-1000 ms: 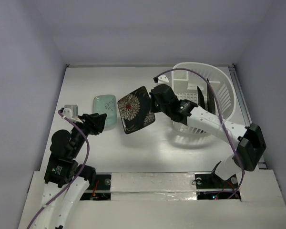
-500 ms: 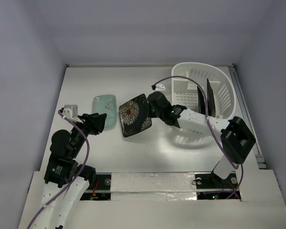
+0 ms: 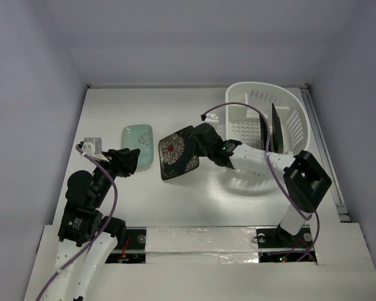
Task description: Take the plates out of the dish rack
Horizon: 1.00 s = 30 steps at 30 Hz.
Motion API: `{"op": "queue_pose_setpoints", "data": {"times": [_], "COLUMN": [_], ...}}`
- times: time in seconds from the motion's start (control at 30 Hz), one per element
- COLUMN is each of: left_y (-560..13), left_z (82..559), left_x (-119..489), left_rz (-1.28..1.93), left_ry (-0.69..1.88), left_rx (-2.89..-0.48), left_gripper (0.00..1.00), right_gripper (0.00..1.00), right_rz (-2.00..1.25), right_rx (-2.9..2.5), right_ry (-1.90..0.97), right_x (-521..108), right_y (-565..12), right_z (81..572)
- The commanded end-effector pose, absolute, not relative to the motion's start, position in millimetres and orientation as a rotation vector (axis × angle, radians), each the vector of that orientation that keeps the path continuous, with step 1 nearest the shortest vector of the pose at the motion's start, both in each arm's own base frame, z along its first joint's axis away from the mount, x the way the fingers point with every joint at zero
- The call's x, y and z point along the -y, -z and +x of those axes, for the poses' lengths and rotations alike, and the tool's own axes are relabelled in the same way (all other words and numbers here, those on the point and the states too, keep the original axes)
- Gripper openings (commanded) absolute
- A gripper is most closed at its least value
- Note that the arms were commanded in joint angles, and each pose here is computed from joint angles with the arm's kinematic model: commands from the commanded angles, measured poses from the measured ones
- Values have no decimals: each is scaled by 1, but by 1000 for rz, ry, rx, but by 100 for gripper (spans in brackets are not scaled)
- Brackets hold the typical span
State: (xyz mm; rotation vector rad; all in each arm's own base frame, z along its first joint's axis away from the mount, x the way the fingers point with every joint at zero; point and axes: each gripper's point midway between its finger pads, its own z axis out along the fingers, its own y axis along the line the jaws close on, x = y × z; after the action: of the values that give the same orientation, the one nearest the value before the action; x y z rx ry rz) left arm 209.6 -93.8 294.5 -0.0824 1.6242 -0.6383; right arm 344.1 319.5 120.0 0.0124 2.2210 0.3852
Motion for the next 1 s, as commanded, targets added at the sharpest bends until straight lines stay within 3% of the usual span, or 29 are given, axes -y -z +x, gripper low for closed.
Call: {"op": "queue_pose_setpoints", "data": {"times": [0.0,0.13,0.8,0.97], "left_y": [-300,-301,-303,-304], "left_z": [213,213,210,210], "left_x": [96,96,96,96], "left_rz": [-74,-73,-66,-66], "left_ry": [653,654,659,659], "left_rx": [-1594,-1594,-1581,-1579], "left_gripper": [42,42,42,42], "right_gripper": [0,0,22,23], "right_rz": [92,82,43,36], "right_rx": [-2151,-2188,-2312,-2323], "right_ry": [-332,-303,-71,-26], "right_x": [-312,-307,-277,-271], "right_y": [-119,-100,-39,-30], "right_z": [357,351,332,331]}}
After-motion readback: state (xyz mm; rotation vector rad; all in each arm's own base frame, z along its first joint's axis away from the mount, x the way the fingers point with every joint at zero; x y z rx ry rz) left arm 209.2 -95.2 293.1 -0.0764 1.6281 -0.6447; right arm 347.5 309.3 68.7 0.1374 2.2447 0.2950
